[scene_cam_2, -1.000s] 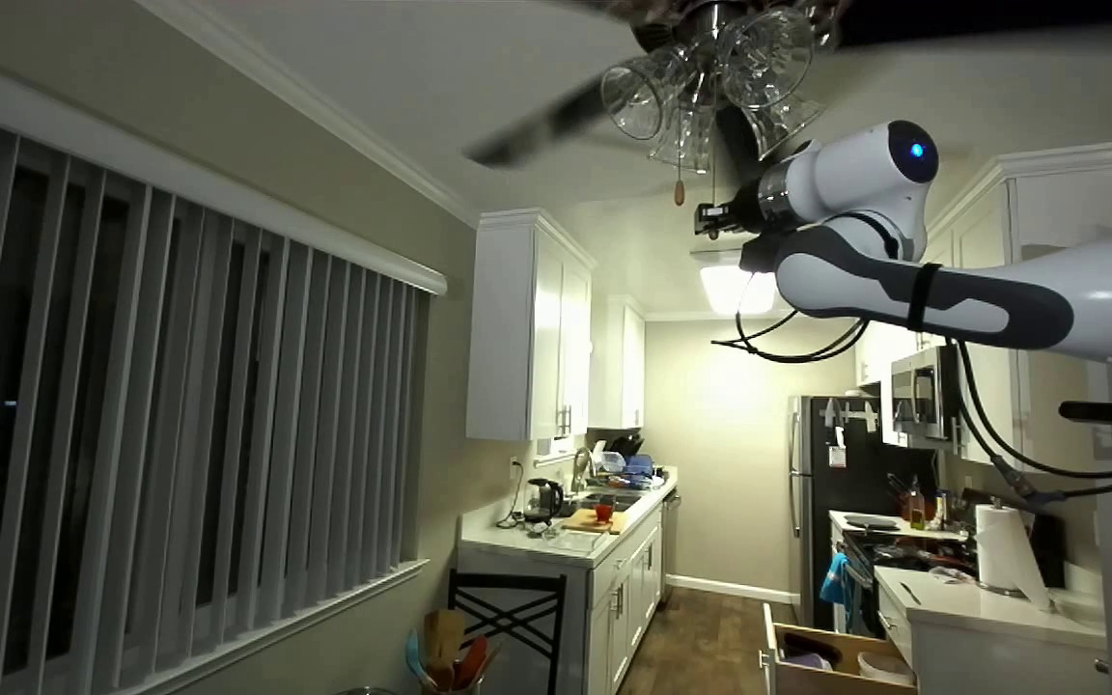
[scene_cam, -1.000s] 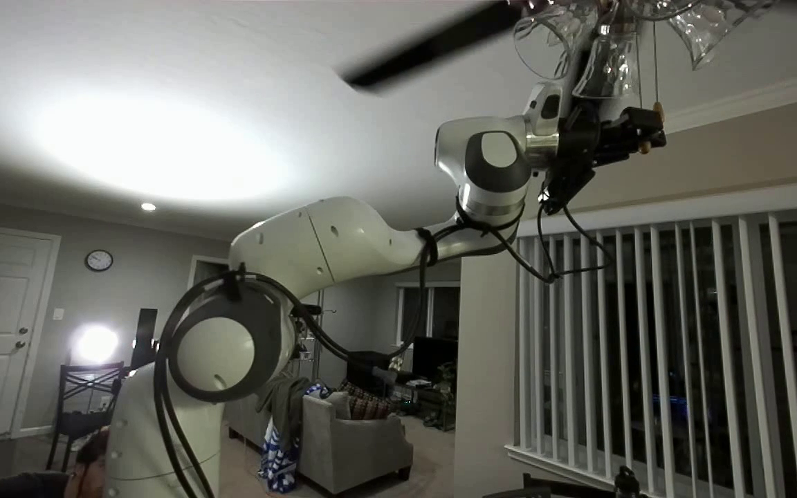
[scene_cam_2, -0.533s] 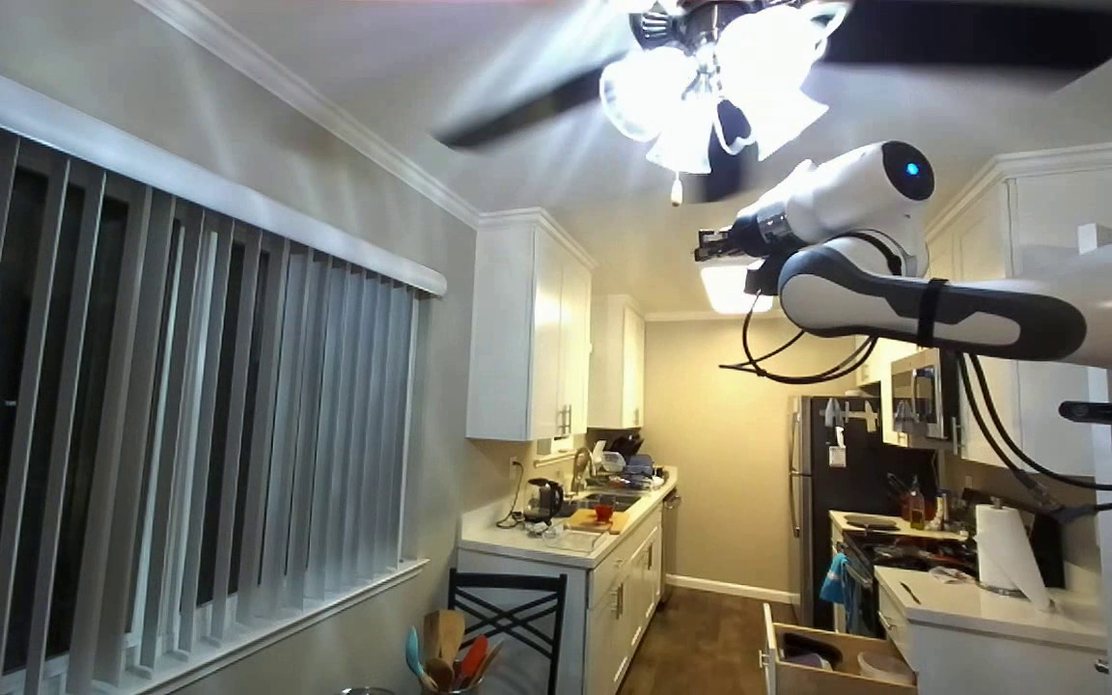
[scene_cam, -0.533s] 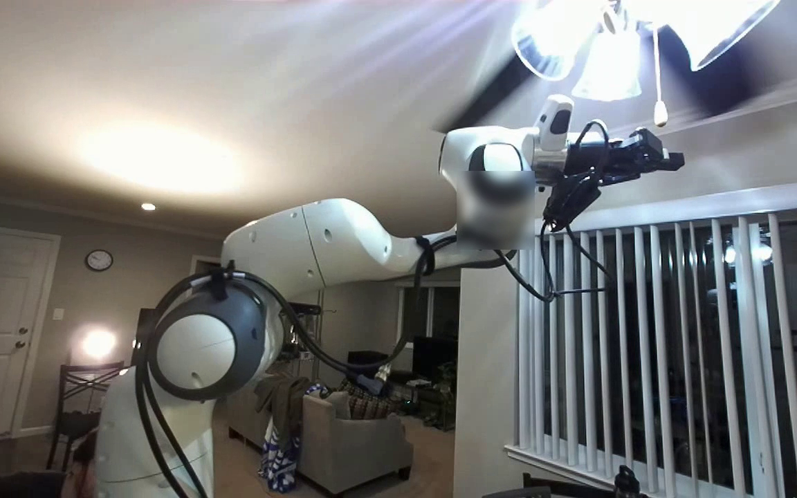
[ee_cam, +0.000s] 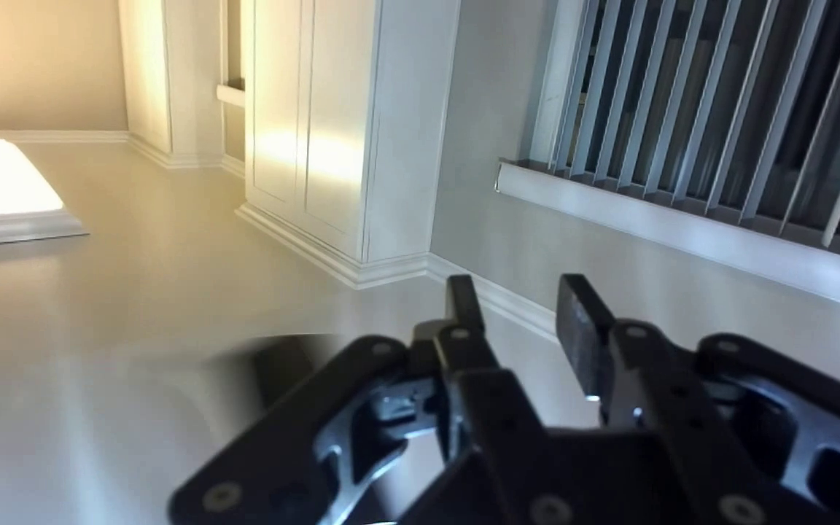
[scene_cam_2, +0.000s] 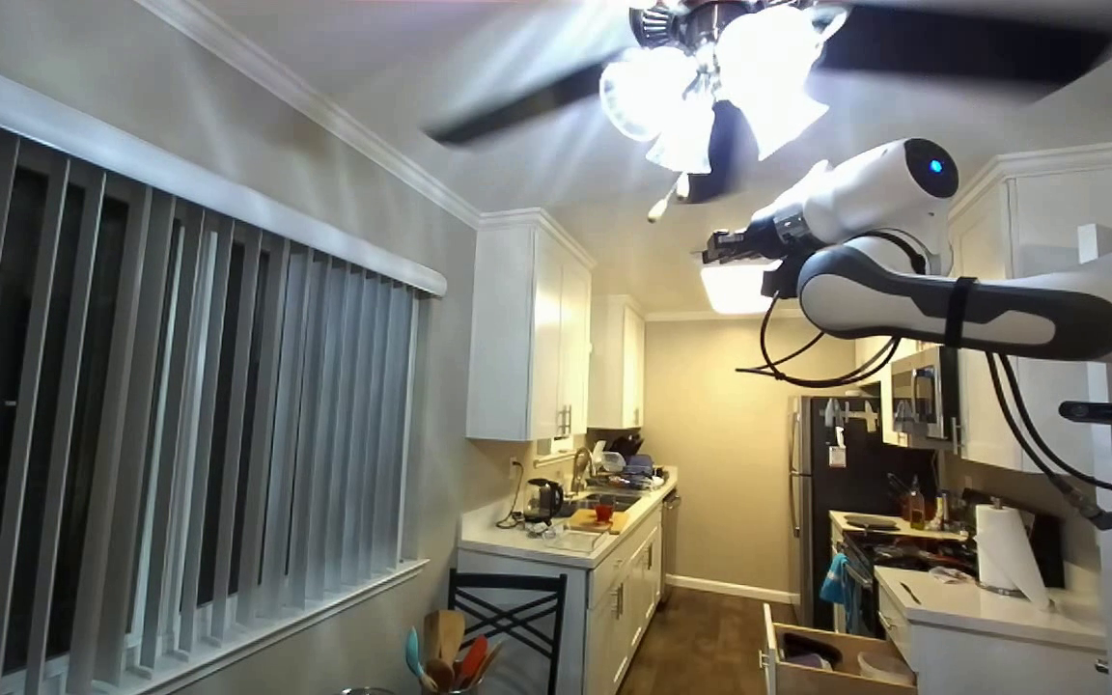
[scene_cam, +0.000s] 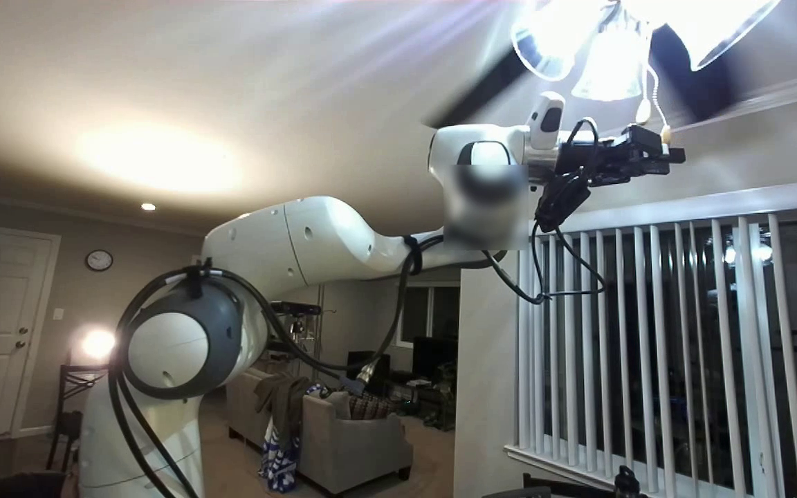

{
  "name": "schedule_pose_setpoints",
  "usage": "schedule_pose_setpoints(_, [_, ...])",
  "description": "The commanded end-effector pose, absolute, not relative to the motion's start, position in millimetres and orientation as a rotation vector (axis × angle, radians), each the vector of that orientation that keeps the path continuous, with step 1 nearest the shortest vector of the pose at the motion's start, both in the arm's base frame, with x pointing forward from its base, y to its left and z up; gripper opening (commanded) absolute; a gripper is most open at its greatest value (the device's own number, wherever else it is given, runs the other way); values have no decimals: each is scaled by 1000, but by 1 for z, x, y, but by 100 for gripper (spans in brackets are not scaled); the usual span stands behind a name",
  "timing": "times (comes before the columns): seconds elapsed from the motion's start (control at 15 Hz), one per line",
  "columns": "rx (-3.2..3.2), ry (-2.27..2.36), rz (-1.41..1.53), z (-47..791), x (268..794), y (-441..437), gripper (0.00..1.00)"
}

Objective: Pull the longer white cord of the ceiling fan

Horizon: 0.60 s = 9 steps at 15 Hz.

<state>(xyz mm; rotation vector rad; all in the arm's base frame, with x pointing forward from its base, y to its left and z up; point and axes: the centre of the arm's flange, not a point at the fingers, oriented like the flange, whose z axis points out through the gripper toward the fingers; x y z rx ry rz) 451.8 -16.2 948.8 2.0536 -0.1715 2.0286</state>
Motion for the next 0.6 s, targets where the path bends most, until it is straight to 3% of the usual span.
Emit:
schedule_pose_setpoints(0.0, [2080,-189,1985,936,448,-22,66])
schedule_pose_setpoints(0.27, [2077,-186,1993,936,459,-25,90])
schedule_pose_setpoints(0.33, [2079,-187,1988,935,460,-26,72])
schedule_pose_setpoints(0.53, [2080,-185,1989,935,460,-25,89])
